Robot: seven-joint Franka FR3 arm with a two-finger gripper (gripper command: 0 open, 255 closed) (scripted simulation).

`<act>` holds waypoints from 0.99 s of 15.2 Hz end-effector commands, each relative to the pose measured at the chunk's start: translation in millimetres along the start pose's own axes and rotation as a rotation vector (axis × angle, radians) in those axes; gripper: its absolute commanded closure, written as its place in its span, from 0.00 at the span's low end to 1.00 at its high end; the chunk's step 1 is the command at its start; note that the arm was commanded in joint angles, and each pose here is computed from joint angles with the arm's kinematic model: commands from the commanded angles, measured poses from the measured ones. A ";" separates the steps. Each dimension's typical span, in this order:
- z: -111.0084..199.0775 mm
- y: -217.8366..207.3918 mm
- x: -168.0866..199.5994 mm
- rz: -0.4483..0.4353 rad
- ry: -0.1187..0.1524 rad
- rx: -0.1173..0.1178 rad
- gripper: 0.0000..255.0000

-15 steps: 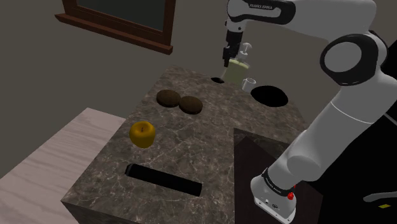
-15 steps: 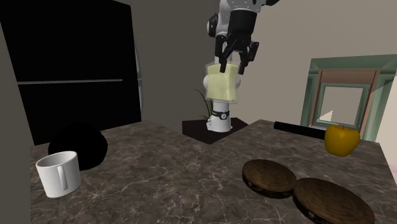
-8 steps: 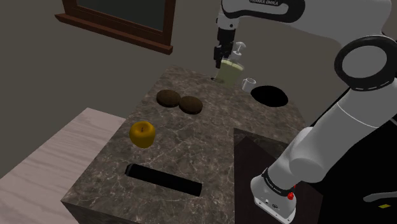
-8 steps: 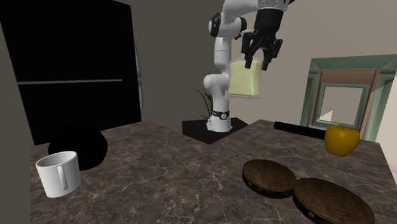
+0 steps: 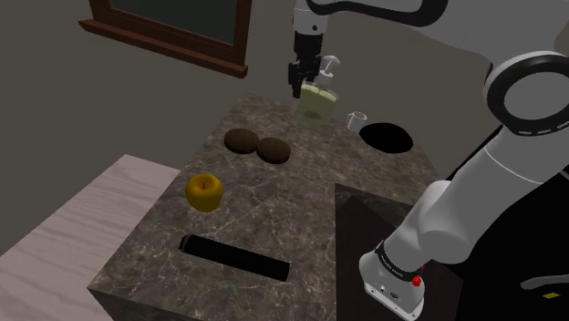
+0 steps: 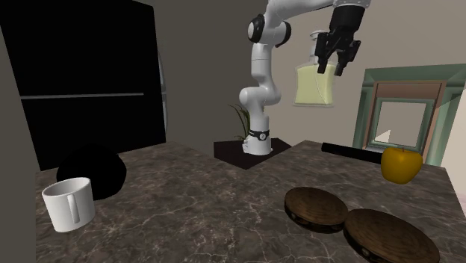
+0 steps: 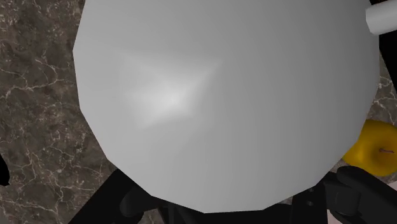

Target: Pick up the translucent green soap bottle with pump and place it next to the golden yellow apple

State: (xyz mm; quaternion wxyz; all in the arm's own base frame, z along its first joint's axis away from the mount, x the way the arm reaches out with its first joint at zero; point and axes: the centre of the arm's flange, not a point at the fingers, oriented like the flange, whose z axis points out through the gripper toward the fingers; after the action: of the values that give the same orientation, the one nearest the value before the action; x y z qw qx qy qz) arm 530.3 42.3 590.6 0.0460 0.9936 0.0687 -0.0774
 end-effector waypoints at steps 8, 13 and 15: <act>-29.1 -117.0 0.2 0.001 0.000 0.000 1.00; -46.0 -180.8 1.2 0.001 0.000 0.000 1.00; -52.8 -206.4 1.6 0.001 0.000 0.000 1.00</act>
State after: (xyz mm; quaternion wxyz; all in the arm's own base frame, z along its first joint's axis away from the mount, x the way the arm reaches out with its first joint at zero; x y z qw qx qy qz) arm 511.3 241.8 623.6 0.0463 0.9935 0.0688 -0.0774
